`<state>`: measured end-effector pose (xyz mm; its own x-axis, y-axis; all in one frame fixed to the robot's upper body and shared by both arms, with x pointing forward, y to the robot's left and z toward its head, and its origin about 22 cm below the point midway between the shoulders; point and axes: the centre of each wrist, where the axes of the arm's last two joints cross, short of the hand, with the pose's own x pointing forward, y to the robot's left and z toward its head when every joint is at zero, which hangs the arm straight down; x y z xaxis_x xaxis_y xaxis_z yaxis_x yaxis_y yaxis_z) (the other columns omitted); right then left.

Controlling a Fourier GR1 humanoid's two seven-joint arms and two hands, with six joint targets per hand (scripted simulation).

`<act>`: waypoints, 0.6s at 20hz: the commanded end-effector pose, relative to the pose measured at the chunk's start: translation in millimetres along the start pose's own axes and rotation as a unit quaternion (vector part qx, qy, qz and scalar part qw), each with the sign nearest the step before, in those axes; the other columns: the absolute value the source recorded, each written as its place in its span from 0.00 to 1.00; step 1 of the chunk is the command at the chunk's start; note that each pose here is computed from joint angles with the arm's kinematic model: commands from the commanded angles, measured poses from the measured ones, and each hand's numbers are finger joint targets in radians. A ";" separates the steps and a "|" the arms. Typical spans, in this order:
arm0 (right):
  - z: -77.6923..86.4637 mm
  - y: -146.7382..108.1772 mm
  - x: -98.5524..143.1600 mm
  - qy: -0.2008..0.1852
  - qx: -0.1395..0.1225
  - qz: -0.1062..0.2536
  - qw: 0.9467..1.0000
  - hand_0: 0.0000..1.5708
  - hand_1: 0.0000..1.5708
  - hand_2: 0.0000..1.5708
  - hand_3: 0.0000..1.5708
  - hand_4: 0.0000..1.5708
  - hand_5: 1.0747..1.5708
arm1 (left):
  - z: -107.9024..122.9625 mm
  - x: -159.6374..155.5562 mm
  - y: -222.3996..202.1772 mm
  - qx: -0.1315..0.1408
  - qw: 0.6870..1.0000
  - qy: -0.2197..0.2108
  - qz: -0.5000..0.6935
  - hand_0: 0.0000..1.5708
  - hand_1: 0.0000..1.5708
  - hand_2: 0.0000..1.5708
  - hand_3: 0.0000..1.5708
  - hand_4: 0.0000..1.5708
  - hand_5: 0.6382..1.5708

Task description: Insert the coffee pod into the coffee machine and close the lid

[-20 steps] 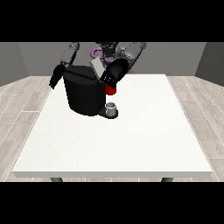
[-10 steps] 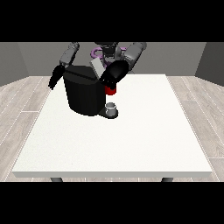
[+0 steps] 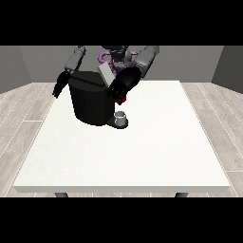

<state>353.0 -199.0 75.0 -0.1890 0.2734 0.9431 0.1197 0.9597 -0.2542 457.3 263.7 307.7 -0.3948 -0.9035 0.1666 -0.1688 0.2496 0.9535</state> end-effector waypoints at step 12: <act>30.7 -7.3 -52.8 0.085 -0.013 -0.016 0.996 0.00 0.00 0.00 0.00 0.00 1.00 | 10.3 -2.0 -84.7 -0.068 0.997 0.026 0.036 0.00 0.00 0.00 0.04 0.00 1.00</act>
<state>342.6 -212.4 43.2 -0.0905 0.2468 0.9648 0.1208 0.9644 -0.2353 462.6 257.4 264.6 -0.3720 -0.9050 0.2064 -0.0772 0.2517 0.9647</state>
